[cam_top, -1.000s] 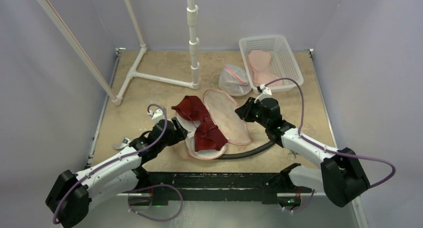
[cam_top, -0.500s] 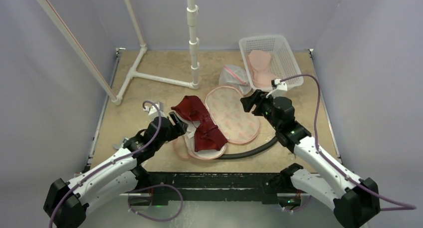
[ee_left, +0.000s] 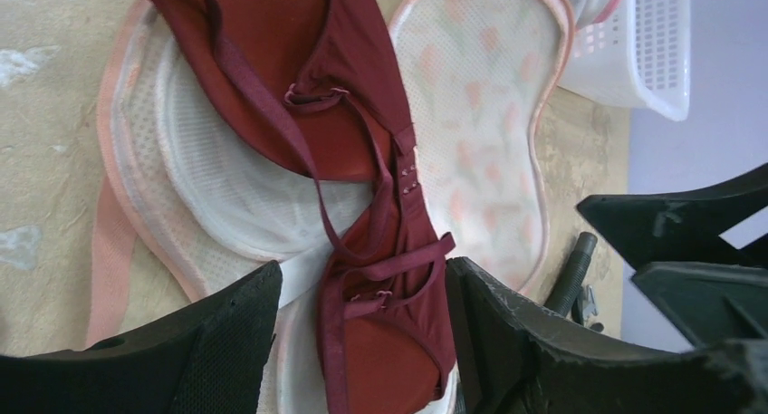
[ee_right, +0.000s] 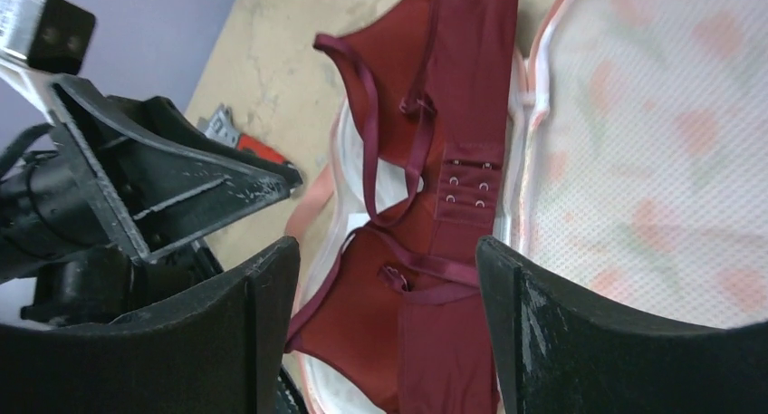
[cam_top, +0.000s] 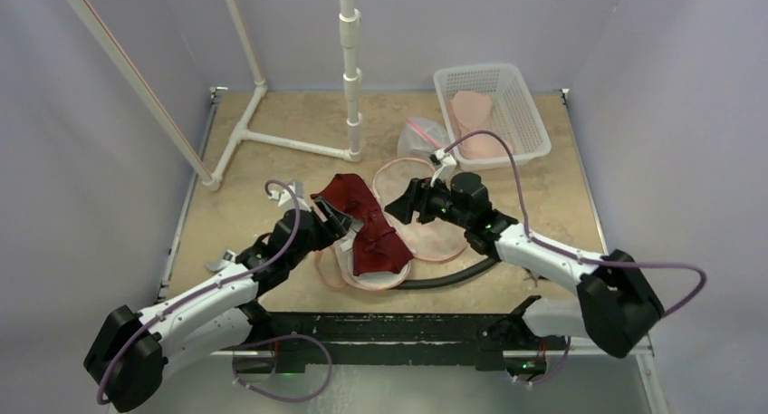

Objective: Unzip the laundry bag and remove the bra
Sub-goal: Open the laundry bag at the center of the board.

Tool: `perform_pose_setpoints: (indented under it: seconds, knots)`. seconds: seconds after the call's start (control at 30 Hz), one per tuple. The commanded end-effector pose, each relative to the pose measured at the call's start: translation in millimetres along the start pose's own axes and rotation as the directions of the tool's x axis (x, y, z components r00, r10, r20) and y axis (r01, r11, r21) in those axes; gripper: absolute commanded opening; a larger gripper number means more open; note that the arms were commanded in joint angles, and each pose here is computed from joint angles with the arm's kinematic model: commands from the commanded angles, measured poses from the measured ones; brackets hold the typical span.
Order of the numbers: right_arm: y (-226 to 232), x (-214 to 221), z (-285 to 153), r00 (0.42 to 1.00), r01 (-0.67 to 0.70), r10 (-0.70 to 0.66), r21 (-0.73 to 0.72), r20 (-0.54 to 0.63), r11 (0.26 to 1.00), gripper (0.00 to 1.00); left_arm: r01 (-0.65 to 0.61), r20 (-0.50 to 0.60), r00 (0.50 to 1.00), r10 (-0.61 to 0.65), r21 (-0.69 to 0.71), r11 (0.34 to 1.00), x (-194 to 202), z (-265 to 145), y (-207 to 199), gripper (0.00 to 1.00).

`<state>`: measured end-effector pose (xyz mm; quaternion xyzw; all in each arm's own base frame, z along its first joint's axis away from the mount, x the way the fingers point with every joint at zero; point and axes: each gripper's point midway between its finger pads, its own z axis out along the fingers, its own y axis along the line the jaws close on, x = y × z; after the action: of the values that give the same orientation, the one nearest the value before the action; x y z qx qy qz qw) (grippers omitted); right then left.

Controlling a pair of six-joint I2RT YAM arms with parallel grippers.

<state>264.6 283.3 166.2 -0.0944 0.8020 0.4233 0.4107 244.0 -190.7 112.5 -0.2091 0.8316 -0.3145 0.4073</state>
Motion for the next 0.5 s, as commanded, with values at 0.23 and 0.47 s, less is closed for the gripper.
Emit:
perform_pose_setpoints:
  seconds: [0.23, 0.47]
  knots:
    - [-9, 13, 61, 0.996, -0.041, 0.036, -0.055, -0.087, 0.998, 0.77, 0.037, 0.054, 0.998, -0.034, -0.065, 0.997, 3, 31, 23, 0.42]
    - [-30, 28, 81, 0.989, -0.021, 0.021, 0.004, -0.145, 1.000, 0.77, 0.056, 0.043, 0.998, -0.050, -0.146, 0.988, 14, 36, 58, 0.29]
